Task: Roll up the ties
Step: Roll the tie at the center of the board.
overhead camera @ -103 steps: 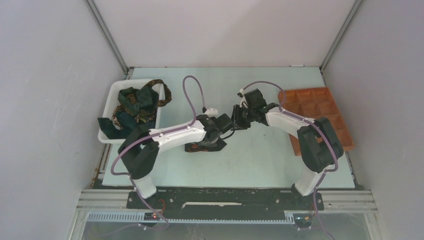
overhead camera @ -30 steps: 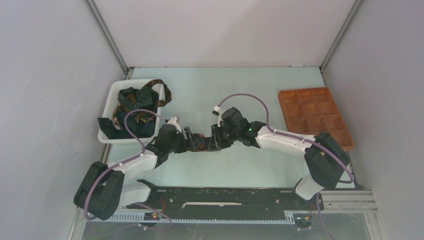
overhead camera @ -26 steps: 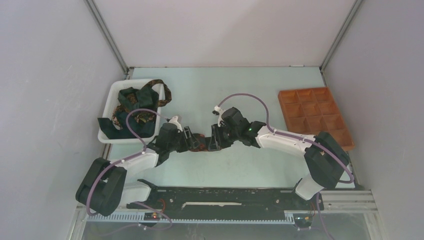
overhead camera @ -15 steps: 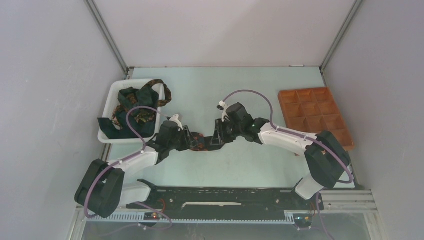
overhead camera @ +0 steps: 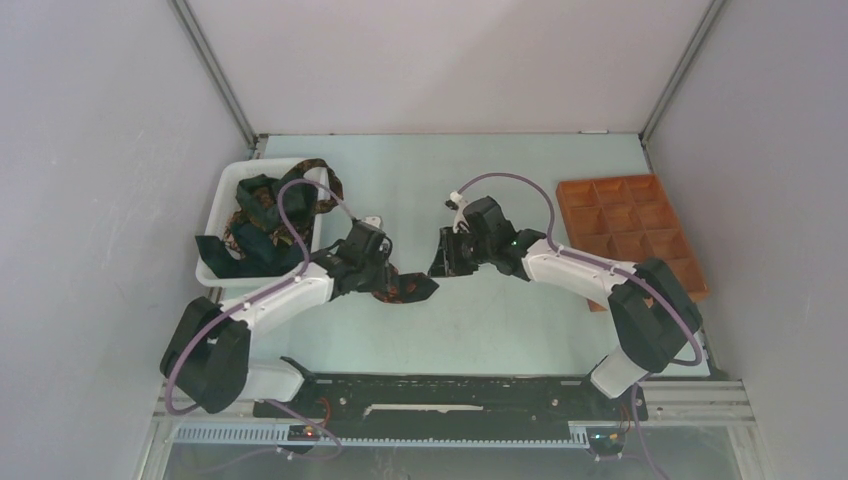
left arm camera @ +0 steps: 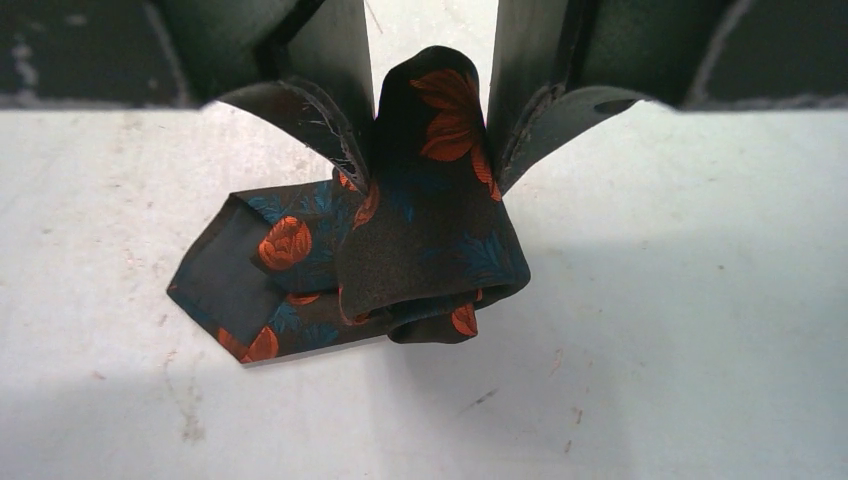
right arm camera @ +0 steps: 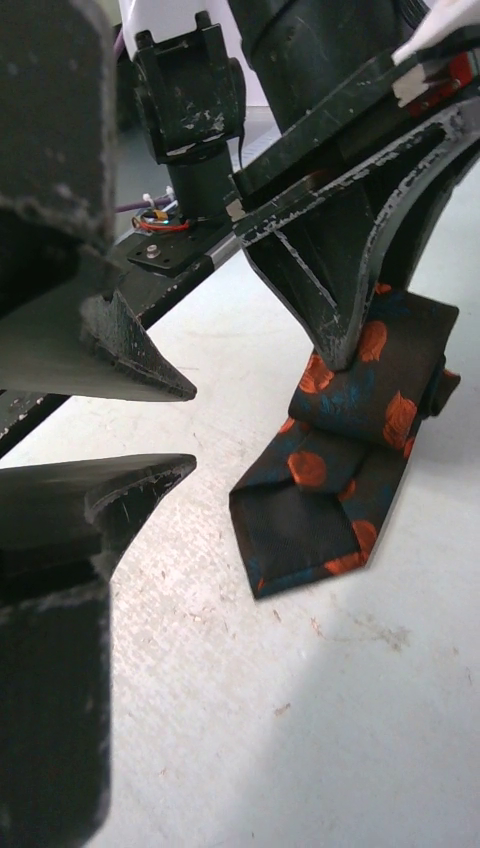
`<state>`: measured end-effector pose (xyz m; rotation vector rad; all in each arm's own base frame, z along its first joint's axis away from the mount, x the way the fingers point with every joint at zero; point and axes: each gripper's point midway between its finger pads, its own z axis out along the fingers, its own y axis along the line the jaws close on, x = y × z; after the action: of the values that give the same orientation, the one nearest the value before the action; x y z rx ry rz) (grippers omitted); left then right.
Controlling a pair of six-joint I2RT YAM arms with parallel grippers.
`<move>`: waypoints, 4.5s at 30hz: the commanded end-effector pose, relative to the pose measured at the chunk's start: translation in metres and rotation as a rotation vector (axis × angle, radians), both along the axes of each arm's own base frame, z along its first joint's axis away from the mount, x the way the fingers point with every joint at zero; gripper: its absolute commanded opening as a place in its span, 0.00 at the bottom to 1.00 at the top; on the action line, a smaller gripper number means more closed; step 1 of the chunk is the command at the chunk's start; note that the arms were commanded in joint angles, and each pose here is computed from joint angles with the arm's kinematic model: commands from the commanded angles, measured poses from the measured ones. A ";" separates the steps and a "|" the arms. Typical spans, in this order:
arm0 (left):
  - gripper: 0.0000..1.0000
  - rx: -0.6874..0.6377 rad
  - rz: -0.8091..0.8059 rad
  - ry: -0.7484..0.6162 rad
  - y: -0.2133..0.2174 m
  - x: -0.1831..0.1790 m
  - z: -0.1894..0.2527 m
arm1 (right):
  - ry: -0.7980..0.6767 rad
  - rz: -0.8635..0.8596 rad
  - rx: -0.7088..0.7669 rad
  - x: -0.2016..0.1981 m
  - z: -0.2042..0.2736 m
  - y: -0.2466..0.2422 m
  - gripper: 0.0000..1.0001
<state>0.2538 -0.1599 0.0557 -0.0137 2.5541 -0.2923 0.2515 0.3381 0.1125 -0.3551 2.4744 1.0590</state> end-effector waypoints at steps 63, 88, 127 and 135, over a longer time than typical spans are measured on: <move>0.62 0.650 -0.185 0.147 -0.053 0.000 -0.001 | 0.054 -0.172 -0.025 0.046 -0.025 -0.071 0.26; 0.77 0.458 -0.074 -0.020 -0.031 0.004 0.068 | -0.038 -0.056 0.108 0.033 -0.011 -0.046 0.46; 0.86 0.181 0.054 -0.029 0.025 0.011 -0.008 | 0.092 0.060 0.159 0.026 -0.059 0.057 0.99; 0.81 0.165 0.073 -0.024 0.032 -0.002 -0.016 | 0.145 0.073 0.141 0.015 -0.072 0.070 0.94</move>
<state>0.2636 -0.1454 0.0513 -0.0203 2.5065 -0.1240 0.2688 0.3967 0.0462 -0.3396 2.4930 1.3231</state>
